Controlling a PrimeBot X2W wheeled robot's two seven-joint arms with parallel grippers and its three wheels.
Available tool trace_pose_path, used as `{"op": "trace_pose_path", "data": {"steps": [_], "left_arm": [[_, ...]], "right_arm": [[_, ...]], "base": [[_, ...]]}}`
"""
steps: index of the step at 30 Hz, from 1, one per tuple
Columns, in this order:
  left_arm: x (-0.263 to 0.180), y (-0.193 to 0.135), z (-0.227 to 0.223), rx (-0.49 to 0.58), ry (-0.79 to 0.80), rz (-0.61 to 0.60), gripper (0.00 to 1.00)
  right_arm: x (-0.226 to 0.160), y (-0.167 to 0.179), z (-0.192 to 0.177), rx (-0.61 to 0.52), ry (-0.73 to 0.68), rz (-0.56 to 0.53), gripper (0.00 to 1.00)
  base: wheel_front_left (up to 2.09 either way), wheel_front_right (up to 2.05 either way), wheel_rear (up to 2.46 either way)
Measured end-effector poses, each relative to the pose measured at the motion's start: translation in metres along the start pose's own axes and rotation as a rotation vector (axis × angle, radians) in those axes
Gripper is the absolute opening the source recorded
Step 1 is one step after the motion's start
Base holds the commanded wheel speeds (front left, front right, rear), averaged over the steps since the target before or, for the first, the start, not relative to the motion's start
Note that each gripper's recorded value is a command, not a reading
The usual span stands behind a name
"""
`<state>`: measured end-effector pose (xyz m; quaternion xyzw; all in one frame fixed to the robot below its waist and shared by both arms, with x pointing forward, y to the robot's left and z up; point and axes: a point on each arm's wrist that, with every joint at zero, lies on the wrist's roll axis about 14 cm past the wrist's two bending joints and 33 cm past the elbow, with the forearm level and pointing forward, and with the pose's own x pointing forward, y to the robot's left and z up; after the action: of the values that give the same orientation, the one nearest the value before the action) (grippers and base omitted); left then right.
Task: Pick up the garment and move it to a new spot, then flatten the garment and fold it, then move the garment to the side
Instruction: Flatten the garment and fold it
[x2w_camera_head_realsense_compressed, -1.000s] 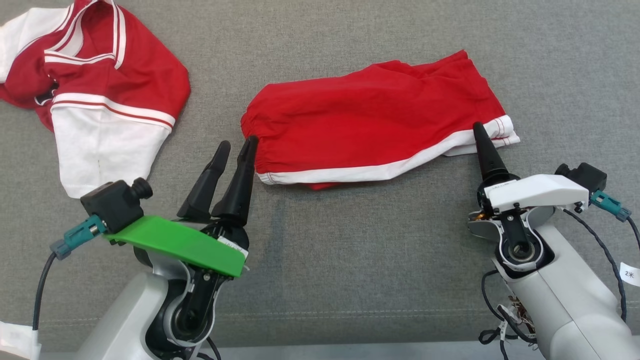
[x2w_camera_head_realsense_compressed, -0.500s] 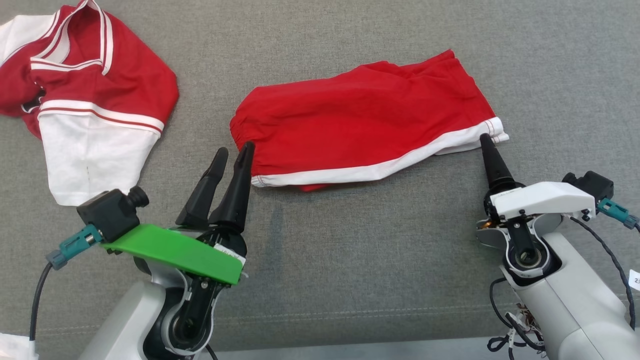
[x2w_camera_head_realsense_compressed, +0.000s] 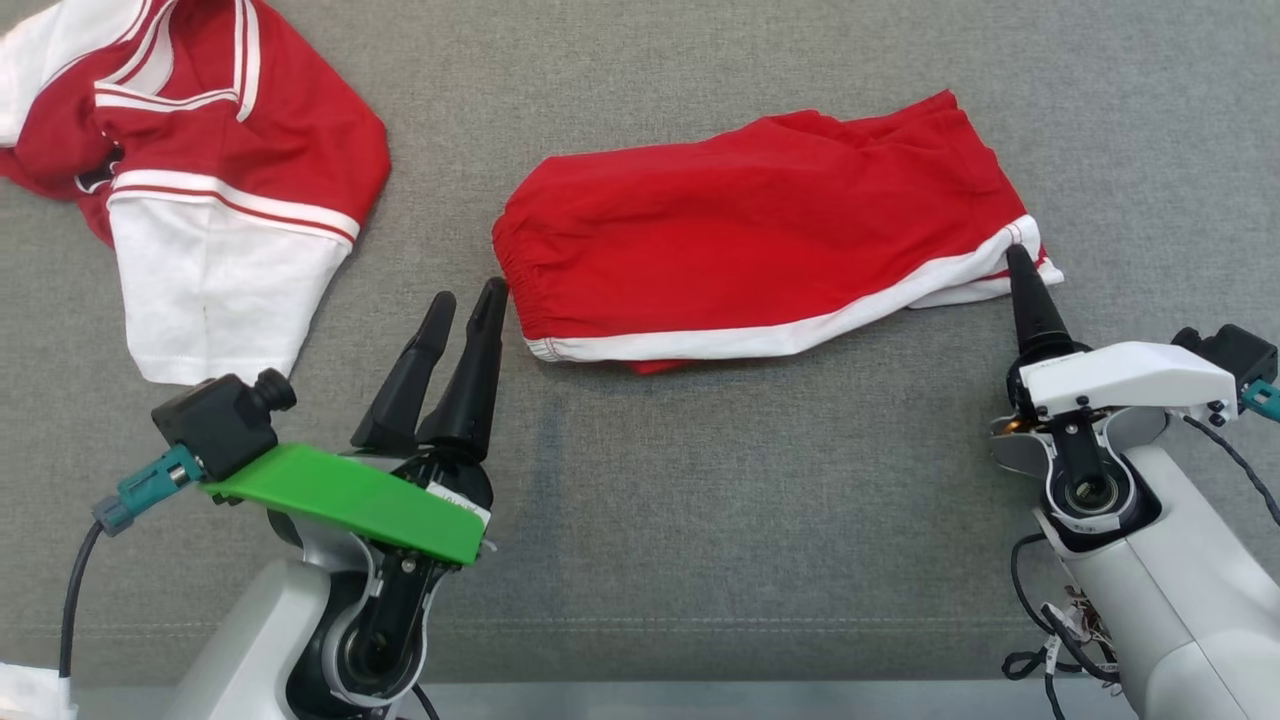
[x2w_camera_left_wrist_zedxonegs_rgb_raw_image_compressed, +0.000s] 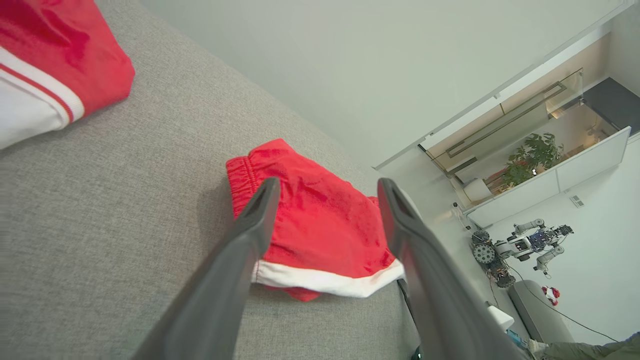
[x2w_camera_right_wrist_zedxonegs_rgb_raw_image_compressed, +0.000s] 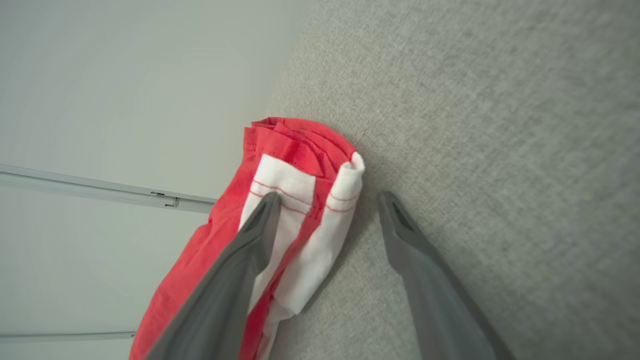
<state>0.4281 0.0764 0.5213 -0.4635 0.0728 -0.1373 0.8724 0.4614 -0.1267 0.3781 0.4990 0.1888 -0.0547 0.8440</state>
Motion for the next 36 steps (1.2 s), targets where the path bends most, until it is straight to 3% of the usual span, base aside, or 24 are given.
{"op": "trace_pose_path", "data": {"steps": [10,11,12,13,22,36], "left_arm": [[-0.004,0.005,0.008,0.009,-0.023,0.019,1.00],[-0.004,0.005,0.007,0.010,-0.020,0.020,1.00],[-0.004,0.005,0.007,0.010,-0.017,0.020,1.00],[-0.004,0.005,0.007,0.010,-0.015,0.021,1.00],[-0.007,0.008,0.009,0.012,-0.023,0.033,1.00],[-0.012,0.008,0.003,-0.010,-0.024,0.045,1.00]], "right_arm": [[0.009,0.024,-0.015,-0.025,0.043,0.053,1.00],[0.010,0.027,-0.016,-0.026,0.044,0.059,0.85],[0.010,0.029,-0.017,-0.025,0.048,0.065,0.30],[0.011,0.031,-0.017,-0.026,0.049,0.069,0.00],[0.013,0.032,-0.009,-0.057,0.032,0.074,0.00],[0.004,0.007,0.071,-0.086,-0.152,0.022,0.00]], "base": [[0.00,0.00,0.00],[0.00,0.00,0.00],[0.00,0.00,0.00],[0.00,0.00,0.00],[0.00,0.00,0.00],[0.00,0.00,0.00]]}}
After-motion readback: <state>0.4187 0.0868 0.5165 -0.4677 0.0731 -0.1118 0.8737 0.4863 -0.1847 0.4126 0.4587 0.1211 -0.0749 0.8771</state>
